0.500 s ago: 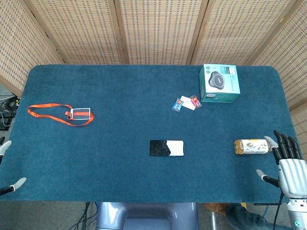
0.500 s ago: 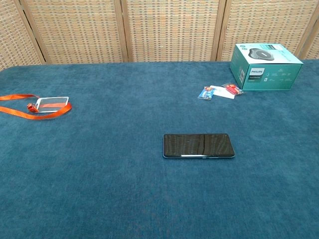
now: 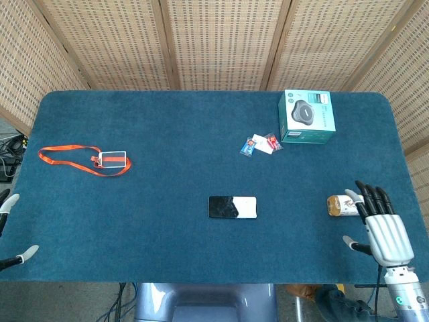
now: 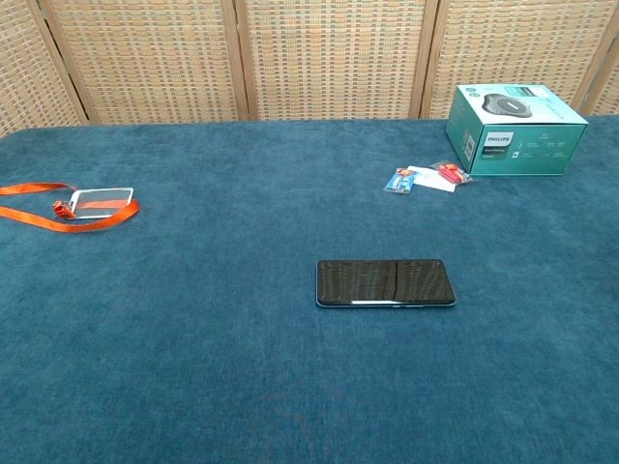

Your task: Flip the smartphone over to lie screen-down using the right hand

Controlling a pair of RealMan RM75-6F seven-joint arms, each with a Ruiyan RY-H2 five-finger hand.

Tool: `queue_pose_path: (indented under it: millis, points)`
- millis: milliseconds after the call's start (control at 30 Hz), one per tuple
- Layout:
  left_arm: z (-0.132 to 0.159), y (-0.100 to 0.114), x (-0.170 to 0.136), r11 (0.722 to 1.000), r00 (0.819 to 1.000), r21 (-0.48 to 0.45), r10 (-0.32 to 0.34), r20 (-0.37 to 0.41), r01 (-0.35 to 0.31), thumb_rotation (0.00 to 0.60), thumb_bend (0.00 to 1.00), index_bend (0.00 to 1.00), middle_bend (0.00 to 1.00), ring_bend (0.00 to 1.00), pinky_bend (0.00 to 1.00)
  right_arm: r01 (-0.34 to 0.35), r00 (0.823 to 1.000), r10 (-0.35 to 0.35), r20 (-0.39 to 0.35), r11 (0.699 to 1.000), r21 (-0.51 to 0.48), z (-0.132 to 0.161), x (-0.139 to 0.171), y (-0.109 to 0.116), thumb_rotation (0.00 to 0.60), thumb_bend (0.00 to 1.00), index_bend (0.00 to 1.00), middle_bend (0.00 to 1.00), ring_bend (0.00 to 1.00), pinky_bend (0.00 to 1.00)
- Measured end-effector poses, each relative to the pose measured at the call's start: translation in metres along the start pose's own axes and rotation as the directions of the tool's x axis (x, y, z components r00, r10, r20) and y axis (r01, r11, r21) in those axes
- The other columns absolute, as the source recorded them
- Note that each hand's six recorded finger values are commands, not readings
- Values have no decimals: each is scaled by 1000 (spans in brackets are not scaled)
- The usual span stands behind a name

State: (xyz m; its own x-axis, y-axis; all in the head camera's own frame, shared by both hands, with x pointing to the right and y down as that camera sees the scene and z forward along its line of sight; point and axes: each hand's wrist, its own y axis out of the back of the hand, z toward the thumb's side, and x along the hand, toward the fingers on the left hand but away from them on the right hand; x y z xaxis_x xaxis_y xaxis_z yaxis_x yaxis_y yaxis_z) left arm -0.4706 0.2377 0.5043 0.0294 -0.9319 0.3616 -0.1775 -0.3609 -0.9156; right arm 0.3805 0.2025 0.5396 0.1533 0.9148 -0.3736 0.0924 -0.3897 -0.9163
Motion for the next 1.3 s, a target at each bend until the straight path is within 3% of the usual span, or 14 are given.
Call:
queue_pose_path:
  millis: [100,200,433,600,733,1033,1300]
  points:
    - [-1,-4,5,1000,1000,10,-11,-11,12,600,0,0,0,0,0,-57,995,60,-83,998,37,17,-24,-12,600,174,47,0,0,0]
    - [-3,-8,11,999,999,17,-27,-29,27,600,0,0,0,0,0,-128,977,135,-164,990,52,39,-51,-25,600,280,106,0,0,0]
    - [-7,-15,22,999,997,29,-44,-56,46,600,0,0,0,0,0,-254,911,262,-319,965,67,113,-119,-58,600,304,115,0,0,0]
    - [-11,-17,26,998,996,24,-50,-75,52,600,0,0,0,0,0,-291,878,308,-366,951,103,150,-137,-77,600,378,135,15,0,0]
    - [-17,-17,30,998,993,18,-53,-102,55,600,0,0,0,0,0,-294,849,327,-415,945,142,185,-146,-95,600,380,135,18,0,0]
    - [-24,-18,35,998,989,13,-62,-132,64,600,0,0,0,0,0,-308,812,383,-440,922,235,224,-148,-133,600,379,145,24,0,0]
    - [-26,-21,38,997,987,15,-73,-142,76,600,0,0,0,0,0,-301,810,406,-423,907,294,233,-151,-157,600,380,163,25,0,0]
